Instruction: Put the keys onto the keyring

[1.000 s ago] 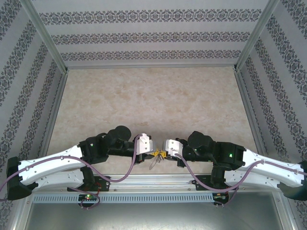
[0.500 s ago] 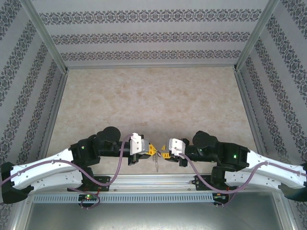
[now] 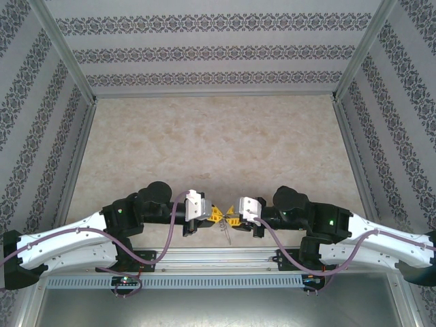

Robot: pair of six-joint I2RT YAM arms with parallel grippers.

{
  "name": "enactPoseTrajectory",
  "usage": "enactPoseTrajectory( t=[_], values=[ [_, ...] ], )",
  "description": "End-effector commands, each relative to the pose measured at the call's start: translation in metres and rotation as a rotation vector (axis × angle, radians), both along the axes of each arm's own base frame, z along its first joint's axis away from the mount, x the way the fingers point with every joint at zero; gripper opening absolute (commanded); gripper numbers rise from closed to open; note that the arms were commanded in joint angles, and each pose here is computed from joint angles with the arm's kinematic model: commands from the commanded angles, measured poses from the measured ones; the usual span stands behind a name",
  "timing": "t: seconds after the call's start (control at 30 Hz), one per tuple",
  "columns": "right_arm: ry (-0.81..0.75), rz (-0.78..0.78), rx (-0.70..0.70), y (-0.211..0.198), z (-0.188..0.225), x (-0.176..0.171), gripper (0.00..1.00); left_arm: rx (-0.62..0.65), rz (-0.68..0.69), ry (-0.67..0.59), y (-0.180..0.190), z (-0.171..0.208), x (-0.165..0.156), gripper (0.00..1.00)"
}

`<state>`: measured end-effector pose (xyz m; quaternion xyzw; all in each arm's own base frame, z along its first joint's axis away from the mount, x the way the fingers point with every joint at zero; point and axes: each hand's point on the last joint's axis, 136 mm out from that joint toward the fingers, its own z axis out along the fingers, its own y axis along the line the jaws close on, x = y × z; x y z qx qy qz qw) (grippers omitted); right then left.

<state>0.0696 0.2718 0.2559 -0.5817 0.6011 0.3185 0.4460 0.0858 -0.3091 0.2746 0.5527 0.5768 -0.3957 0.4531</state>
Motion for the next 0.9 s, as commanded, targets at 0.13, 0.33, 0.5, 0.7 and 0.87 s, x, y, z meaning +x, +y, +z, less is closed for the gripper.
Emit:
enactPoseTrajectory(
  t=[0.13,0.33,0.5,0.7,0.87],
  values=[
    [0.008,0.017,0.043,0.003,0.004,-0.003,0.20,-0.158,-0.050,-0.013,-0.001,0.032,-0.012,0.00],
    [0.002,0.024,0.066,0.004,0.007,-0.003,0.19,-0.220,-0.074,0.008,-0.003,0.040,-0.016,0.00],
    [-0.007,0.041,0.104,0.003,0.015,-0.007,0.17,-0.236,-0.074,0.014,-0.003,0.042,-0.016,0.00],
    [-0.015,0.062,0.156,-0.001,0.023,-0.012,0.17,-0.232,-0.059,0.018,-0.005,0.037,-0.013,0.00],
    [-0.004,0.066,0.152,0.001,0.021,-0.013,0.16,-0.245,-0.040,0.017,-0.007,0.036,-0.008,0.00]
  ],
)
